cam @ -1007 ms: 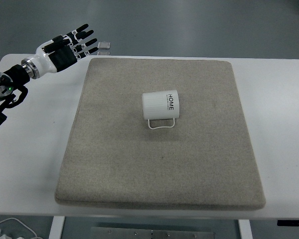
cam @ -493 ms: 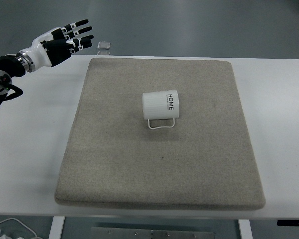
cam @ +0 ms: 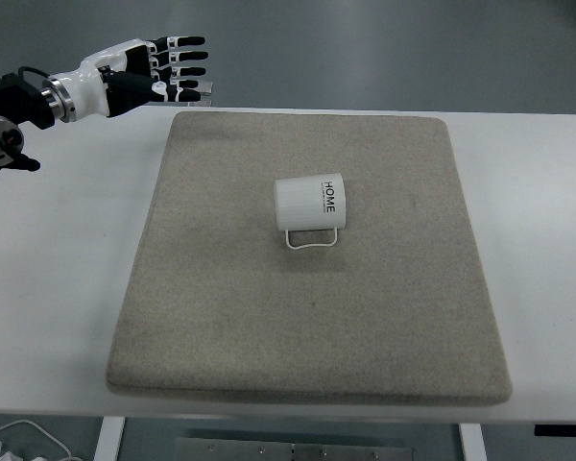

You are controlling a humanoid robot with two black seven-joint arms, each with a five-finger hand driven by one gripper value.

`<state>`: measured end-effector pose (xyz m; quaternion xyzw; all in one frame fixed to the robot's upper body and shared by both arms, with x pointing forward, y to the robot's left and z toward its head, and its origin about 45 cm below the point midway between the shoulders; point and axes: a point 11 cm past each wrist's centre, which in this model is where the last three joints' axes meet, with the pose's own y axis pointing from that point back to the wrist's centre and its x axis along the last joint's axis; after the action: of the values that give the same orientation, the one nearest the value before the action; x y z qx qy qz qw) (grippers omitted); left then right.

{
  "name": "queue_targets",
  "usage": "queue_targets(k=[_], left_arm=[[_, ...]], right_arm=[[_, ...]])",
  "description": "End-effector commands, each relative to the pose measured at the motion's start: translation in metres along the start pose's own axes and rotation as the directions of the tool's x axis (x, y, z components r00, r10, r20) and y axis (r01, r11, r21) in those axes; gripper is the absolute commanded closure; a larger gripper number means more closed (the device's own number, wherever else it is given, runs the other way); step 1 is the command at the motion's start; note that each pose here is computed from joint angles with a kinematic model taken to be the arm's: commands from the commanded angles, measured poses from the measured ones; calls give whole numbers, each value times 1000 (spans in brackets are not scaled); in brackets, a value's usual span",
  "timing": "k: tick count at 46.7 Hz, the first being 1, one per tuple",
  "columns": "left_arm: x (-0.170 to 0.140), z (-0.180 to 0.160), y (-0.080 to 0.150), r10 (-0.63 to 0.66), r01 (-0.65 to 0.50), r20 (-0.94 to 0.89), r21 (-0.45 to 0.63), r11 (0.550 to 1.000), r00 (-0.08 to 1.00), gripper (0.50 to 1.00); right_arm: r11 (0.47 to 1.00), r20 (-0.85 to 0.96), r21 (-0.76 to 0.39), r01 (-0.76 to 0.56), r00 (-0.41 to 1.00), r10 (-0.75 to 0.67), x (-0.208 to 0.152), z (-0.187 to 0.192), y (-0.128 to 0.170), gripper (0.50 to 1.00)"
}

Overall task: Flip white cup upright
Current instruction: 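Raise the left hand and extend it toward the white mug, then reach the left hand over the mug and curl fingers around its body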

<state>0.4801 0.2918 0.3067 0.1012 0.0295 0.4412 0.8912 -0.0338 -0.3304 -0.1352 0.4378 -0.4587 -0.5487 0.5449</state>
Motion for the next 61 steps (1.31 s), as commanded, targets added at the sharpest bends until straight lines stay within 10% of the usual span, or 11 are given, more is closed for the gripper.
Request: queue_targets(k=[1,61], left_arm=[[-12,0,-3,-39,38,66,22,999,997,510],[-144,-6,-52,-248,181,740,172,968,626,516]], right_arm=[[1000,0,0,0,1000,0,0,0,0,570],[1000,0,0,0,1000,0,0,0,0,570]])
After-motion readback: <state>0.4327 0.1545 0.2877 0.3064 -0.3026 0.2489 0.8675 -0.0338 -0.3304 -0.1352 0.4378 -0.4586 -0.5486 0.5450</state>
